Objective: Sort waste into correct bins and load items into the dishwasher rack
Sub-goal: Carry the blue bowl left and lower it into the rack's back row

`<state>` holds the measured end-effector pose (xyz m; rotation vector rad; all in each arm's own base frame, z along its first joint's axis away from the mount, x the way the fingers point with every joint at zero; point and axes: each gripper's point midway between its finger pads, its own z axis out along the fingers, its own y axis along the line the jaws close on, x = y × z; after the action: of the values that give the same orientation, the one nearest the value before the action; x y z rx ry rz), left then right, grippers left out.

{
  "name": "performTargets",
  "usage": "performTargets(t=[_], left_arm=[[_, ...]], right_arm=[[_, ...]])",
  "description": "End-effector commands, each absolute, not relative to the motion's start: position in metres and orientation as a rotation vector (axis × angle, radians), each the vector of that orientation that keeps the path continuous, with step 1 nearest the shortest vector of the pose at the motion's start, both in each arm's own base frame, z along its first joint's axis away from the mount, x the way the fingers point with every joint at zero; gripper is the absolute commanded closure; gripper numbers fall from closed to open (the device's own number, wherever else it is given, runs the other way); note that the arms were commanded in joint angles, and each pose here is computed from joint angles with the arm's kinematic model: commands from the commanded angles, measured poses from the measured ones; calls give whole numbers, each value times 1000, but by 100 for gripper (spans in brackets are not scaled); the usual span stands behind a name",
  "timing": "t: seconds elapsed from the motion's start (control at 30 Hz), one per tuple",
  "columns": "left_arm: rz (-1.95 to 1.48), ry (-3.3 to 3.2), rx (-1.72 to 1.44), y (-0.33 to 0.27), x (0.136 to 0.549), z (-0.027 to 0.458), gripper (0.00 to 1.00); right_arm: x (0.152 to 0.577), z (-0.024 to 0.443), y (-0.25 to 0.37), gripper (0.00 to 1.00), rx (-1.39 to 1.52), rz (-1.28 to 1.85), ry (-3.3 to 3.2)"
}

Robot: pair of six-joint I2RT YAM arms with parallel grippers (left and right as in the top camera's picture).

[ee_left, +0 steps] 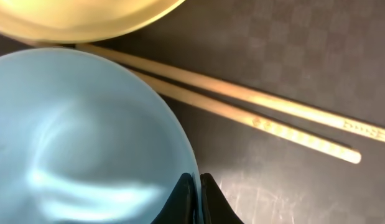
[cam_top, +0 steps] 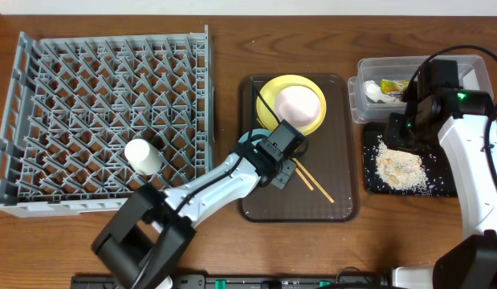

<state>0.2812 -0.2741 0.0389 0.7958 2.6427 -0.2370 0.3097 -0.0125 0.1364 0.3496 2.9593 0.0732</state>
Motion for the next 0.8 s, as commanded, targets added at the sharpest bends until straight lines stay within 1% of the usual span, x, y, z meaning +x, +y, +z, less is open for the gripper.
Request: performTargets(t=[0.0, 0.17, 0.33, 0.6, 0.77], left_arm=[[-283, 2599, 770, -277, 282, 72, 94], [-430, 2499, 744, -282, 282, 132, 94], [-589, 2408, 615, -257, 301, 184, 94], [-983, 2235, 310, -170, 360, 243, 94], [-1057, 2103, 120, -106, 396, 277, 94]], right_arm=[[310, 144, -17, 71, 372, 56, 2933], [310, 144, -17, 72, 372, 56, 2933], [310, 144, -17, 72, 372, 56, 2933], [310, 144, -17, 72, 372, 57, 2933], [310, 144, -17, 72, 372, 57, 2932]])
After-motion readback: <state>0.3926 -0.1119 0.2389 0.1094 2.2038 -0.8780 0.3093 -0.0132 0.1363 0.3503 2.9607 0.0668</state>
